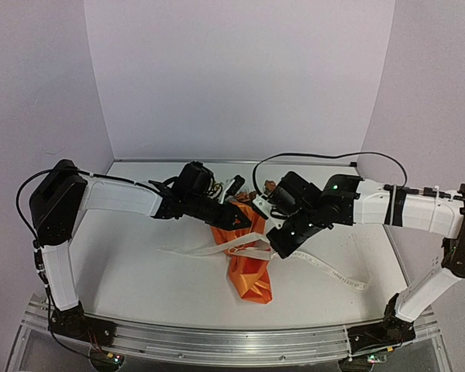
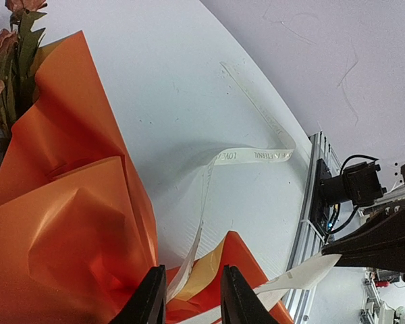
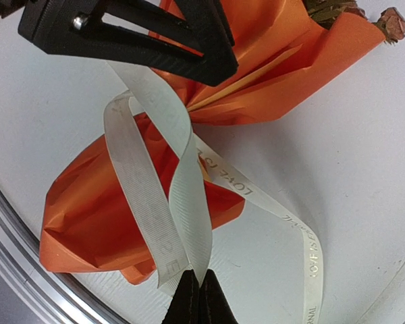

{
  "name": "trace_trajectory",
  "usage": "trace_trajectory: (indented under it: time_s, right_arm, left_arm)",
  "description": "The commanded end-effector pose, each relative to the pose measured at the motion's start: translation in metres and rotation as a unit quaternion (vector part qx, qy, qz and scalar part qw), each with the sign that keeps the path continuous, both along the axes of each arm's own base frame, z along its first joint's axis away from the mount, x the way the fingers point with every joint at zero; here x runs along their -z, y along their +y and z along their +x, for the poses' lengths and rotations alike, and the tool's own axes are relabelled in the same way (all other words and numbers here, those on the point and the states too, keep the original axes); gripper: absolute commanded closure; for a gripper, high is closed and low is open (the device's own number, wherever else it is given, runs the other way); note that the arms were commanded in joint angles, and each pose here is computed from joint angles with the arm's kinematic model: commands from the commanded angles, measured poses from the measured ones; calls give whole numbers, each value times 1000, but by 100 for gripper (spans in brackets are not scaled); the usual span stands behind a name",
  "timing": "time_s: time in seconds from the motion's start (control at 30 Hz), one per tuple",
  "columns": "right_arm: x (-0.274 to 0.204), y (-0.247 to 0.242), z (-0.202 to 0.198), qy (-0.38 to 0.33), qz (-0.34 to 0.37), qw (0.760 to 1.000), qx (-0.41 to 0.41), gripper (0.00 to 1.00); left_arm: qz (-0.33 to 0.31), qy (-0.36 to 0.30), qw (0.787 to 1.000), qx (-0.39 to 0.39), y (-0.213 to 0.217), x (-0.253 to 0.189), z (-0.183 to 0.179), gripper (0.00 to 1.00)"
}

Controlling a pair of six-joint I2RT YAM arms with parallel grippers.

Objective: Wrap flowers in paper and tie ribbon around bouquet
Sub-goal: Cross the half-tied ribbon over the folded bouquet.

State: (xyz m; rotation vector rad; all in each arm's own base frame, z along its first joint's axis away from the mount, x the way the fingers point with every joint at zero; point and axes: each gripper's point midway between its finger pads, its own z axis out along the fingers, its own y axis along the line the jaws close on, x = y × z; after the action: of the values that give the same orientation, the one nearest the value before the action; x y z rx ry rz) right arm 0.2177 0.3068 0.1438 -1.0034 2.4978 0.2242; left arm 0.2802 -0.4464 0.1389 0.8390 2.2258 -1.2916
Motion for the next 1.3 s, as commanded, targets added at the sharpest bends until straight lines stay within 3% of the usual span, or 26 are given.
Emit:
trace_trajectory:
  time_s: [0.0,0.3,0.57,1.0,1.17,1.27]
  right_arm:
    - [-26,-8,5,-34,-13,999,-20,100]
    - [-5,-24,-8,-9,-37,999,-26,100]
    - [25,-27,-16,24,-35,999,6,100]
    - [62,-44,-6,16,-79,994,68,97]
    - [65,-46,-5,16,-72,994,86,93]
    - [61,-46,-6,17,-59,993,97,83]
  left_arm:
    - [-16,-17,1000,20,-13,-15,1,71]
    - [-2,-16,999,46,-25,-4,-14,73]
    - [19,-1,998,57,-22,10,-31,83]
    - [37,5,995,89,-23,23,-51,98]
    - [41,7,994,101,-21,27,-58,100]
    - [47,9,993,107,-22,30,-61,100]
